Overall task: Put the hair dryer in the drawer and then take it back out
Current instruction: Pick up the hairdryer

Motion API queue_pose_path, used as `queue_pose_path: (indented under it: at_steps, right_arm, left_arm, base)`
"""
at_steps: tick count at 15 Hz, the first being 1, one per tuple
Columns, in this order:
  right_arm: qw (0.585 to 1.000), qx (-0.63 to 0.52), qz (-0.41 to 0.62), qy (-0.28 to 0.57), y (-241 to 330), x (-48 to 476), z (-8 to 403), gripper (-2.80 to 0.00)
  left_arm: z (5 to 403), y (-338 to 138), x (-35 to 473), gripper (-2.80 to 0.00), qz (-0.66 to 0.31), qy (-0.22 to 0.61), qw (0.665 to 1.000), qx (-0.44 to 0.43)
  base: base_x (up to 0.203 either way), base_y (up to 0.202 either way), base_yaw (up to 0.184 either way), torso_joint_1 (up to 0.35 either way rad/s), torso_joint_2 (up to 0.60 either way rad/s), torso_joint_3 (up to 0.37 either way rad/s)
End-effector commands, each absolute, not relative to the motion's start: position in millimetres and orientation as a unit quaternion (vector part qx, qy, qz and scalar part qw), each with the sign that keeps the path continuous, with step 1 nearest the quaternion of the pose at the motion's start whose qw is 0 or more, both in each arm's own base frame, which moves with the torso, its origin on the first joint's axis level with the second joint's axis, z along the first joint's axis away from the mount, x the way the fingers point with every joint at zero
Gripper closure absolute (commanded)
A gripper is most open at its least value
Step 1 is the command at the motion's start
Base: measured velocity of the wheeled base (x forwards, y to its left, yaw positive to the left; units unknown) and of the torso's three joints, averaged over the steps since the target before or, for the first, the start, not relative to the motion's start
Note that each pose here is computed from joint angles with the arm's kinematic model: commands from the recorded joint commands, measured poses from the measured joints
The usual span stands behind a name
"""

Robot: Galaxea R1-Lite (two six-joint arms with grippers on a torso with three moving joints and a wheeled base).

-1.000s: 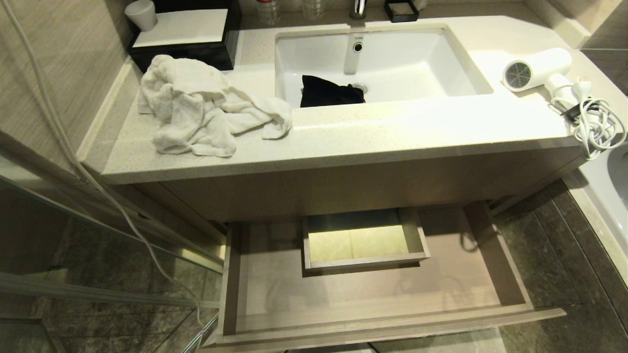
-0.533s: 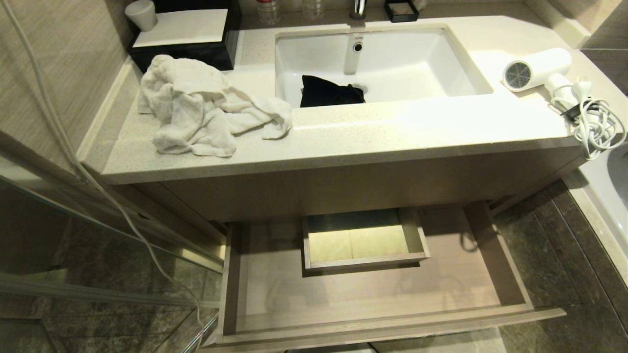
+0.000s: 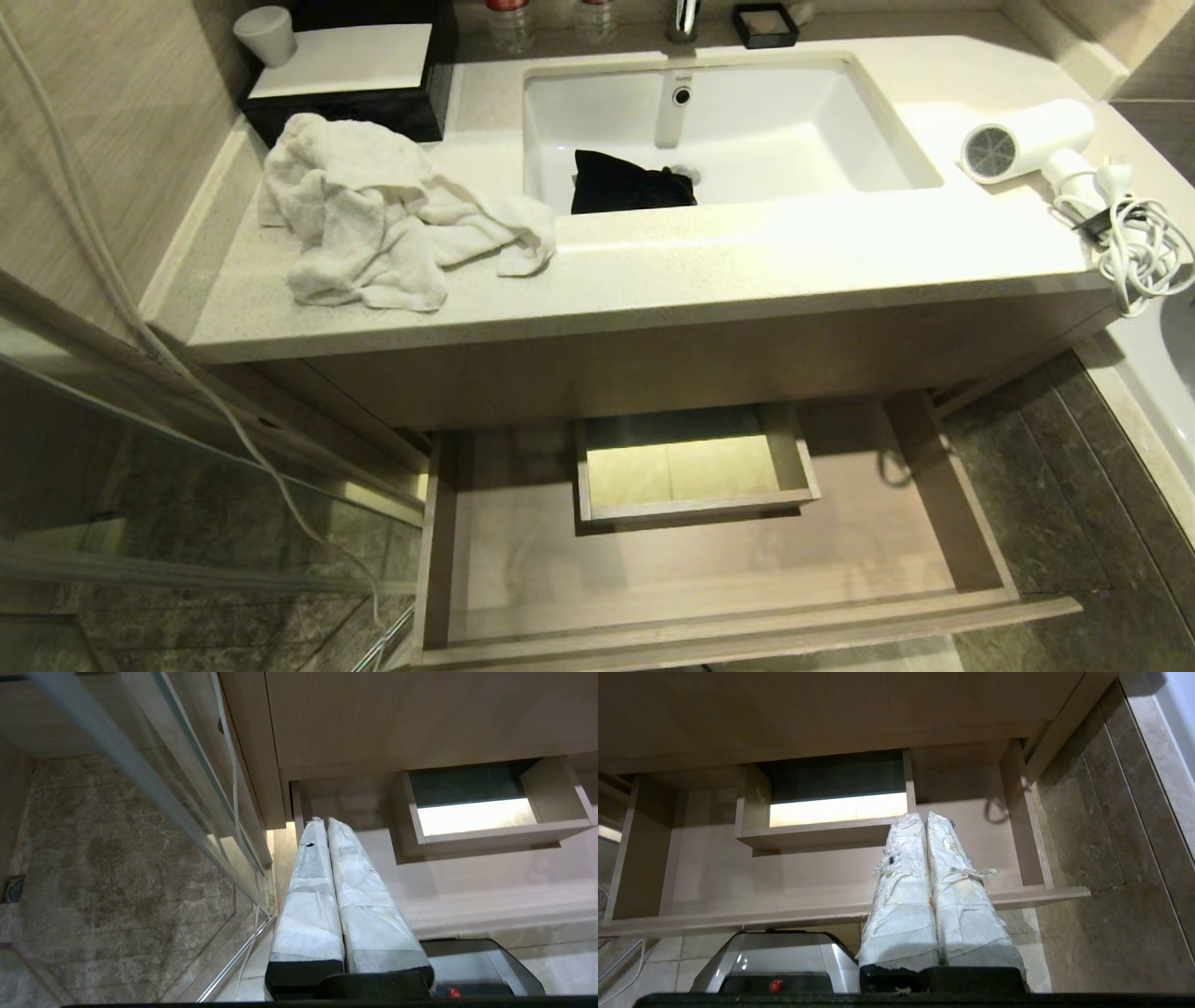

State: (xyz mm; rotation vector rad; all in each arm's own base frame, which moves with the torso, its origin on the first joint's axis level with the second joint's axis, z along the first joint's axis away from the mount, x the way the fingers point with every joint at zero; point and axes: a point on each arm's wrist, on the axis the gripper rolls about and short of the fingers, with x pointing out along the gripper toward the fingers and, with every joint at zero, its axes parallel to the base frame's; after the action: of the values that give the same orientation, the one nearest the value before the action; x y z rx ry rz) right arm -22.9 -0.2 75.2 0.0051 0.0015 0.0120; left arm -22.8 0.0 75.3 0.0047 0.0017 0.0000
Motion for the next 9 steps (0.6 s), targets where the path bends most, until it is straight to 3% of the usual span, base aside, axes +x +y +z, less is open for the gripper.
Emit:
queue_pose_path:
  at_steps: [1,9]
  right_arm:
    - [1.000,0.003,0.006,0.001,-0.2,-22.9,74.7,0.00]
    - [1.000,0.006,0.006,0.002,-0.2,-22.8,74.7,0.00]
  left_arm:
    - [74.9,0.0,-22.7,0.00,0.000,0.001,1.000,0.002]
    - [74.9,0.0,-22.8,0.00,0.000,0.001,1.000,0.002]
  base:
    - [0.000,0.000,0.000,0.254,0.00,0.226]
    - [0.000,0.000,0.000,0.301,-0.06,0.235]
